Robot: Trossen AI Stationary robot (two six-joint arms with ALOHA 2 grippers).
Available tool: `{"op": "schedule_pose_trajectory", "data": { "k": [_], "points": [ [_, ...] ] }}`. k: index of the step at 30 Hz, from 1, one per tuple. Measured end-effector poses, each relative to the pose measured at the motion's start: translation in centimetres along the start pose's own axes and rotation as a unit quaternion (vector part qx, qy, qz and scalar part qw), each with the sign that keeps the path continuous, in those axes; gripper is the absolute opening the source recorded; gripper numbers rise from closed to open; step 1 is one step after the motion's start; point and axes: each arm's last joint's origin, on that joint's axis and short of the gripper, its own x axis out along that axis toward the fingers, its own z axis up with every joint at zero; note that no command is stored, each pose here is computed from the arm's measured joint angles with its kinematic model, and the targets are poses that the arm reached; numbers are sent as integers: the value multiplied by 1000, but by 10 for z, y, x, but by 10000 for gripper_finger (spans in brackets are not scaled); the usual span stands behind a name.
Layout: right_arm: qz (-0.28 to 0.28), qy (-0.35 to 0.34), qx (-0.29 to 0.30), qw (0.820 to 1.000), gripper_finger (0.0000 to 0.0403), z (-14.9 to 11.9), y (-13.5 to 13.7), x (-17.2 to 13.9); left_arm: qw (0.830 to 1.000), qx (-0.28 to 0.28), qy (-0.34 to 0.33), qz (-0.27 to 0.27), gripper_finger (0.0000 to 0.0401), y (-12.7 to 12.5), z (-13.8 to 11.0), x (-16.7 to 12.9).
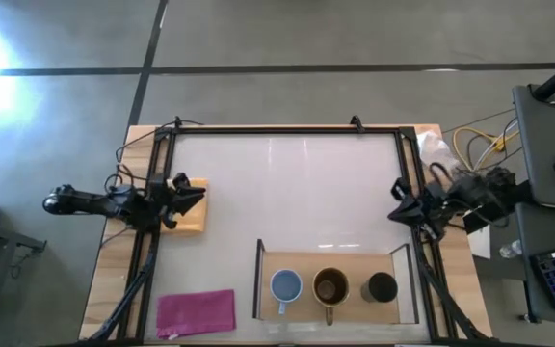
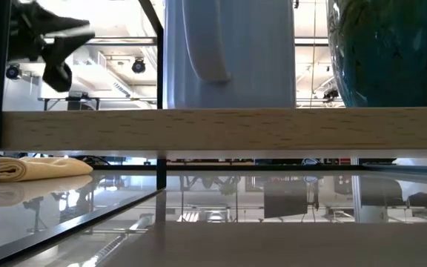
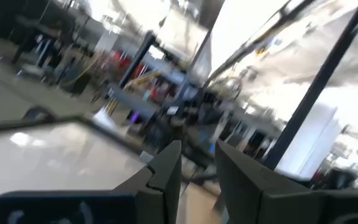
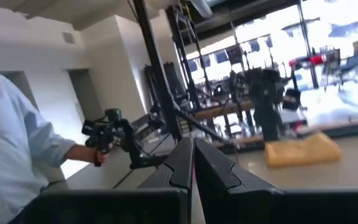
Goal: Stack small to large cups/mugs on shelf
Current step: Return to Home Position
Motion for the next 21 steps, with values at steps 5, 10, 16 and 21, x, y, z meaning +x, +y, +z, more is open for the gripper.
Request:
{"op": "schedule_pose_trajectory", "data": {
  "k": [5, 10, 16, 21],
  "points": [
    [-39, 21, 24, 999, 9, -30, -10, 6, 999, 13, 24, 18, 84, 4, -5, -2],
    [-58, -32, -6, 998, 9, -30, -16, 8, 997, 0, 51, 50, 84, 8, -12, -2],
    [-90, -48, -41, 994, 9, -32, -29, 8, 997, 5, 36, 62, 84, 8, -10, -3],
    [-103, -57, -37, 992, 9, -43, -46, 7, 996, 19, 40, 82, 84, 11, -12, -3]
  ]
}}
